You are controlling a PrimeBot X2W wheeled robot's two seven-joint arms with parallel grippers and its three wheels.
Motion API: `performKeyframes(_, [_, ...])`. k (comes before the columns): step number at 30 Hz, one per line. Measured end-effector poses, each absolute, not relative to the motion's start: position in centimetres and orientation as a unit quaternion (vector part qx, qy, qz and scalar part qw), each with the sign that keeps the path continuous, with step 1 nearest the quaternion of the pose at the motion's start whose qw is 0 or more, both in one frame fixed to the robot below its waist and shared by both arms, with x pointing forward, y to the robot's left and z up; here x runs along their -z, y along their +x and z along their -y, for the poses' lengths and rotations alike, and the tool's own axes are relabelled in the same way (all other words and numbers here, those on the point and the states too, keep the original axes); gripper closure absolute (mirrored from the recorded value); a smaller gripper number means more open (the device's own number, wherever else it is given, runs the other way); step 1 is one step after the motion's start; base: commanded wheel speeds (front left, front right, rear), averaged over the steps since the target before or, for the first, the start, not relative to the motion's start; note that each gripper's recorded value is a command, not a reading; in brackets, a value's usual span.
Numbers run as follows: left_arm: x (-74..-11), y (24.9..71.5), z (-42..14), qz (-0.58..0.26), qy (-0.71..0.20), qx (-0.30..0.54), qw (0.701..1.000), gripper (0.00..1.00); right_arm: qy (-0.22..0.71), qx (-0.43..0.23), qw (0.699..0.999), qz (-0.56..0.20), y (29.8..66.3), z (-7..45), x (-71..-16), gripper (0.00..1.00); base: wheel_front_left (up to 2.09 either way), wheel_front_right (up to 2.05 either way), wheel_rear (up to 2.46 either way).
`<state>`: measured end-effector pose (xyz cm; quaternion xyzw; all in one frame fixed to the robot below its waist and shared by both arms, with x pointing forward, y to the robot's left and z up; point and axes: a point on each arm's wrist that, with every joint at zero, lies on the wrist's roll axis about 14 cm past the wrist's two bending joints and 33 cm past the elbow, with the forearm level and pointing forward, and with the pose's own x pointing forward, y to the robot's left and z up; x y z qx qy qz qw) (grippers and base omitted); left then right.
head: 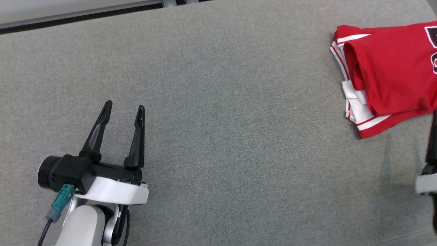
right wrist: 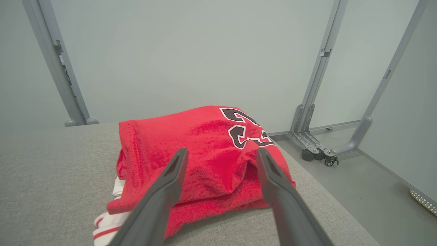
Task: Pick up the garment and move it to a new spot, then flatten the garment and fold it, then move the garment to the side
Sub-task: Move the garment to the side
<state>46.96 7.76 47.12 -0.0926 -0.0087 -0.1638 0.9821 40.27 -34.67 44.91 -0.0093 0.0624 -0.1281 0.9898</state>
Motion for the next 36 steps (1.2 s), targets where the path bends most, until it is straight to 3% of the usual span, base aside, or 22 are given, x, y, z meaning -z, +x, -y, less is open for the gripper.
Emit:
performKeyframes(8, [-48.6,44.0,-11.6,0.015,-0.09,0.102,0.991,0.0,0.035,-0.015,0.999,-0.021,39.9,22.3,-47.2,0.0,0.0,0.0,0.0])
performKeyframes(16, [-48.7,40.5,-15.8,0.01,-0.073,0.041,0.996,0.0,0.047,-0.084,0.995,0.001,40.1,17.1,-49.8,0.0,0.0,0.0,0.0])
performKeyframes(29, [-48.3,34.1,-18.2,-0.006,-0.047,0.012,0.999,0.0,0.046,-0.095,0.994,-0.002,35.6,15.9,-51.2,0.0,0.0,0.0,0.0])
performKeyframes(36, [-48.8,33.2,-18.0,-0.001,-0.04,0.019,0.999,0.0,0.046,-0.08,0.996,0.004,33.9,16.8,-51.8,0.0,0.0,0.0,0.0])
